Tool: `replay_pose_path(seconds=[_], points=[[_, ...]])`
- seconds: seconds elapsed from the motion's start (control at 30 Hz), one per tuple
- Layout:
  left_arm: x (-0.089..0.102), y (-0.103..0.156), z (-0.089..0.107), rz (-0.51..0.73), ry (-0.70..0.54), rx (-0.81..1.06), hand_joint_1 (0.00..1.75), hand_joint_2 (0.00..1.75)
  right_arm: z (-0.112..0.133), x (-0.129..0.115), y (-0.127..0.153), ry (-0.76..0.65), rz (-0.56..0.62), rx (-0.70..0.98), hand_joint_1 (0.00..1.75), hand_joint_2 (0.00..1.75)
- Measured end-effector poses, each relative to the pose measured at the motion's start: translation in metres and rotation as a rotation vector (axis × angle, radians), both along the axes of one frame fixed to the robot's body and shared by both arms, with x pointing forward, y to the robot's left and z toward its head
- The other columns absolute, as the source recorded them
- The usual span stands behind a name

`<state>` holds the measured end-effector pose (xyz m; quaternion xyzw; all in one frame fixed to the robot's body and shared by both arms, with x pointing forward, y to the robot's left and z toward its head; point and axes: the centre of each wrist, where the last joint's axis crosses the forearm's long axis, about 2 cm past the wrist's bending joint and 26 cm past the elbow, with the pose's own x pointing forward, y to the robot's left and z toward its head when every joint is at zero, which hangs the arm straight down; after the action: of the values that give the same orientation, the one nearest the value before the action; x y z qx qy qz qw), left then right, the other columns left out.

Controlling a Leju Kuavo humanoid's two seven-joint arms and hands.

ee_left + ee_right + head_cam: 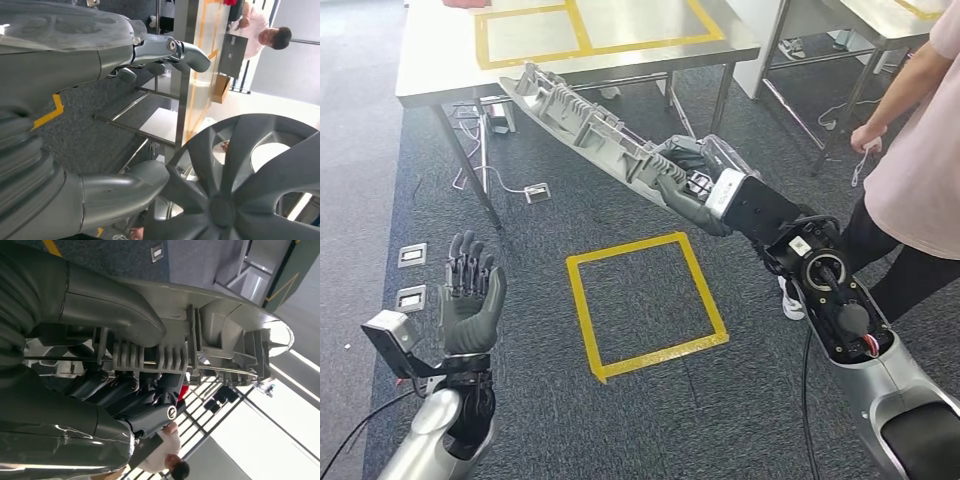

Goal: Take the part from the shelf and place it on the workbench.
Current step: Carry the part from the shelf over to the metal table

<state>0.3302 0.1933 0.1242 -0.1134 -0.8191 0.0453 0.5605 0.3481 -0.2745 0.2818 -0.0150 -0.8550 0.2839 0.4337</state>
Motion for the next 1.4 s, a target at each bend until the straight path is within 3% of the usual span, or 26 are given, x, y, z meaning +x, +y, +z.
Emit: replay_pose_path(seconds=[0.87,1.4], points=[[0.004,-0.004,0.006,-0.013,-0.045,-0.023,0.0,1.75,0.02,0.021,-0.014,-0.101,-0.078,-0.006,1.75,1.75],[0.004,-0.005,0.006,-0.01,-0.043,-0.019,0.0,1.75,0.017,0.03,-0.019,-0.083,-0.103,-0.012,1.75,1.75]])
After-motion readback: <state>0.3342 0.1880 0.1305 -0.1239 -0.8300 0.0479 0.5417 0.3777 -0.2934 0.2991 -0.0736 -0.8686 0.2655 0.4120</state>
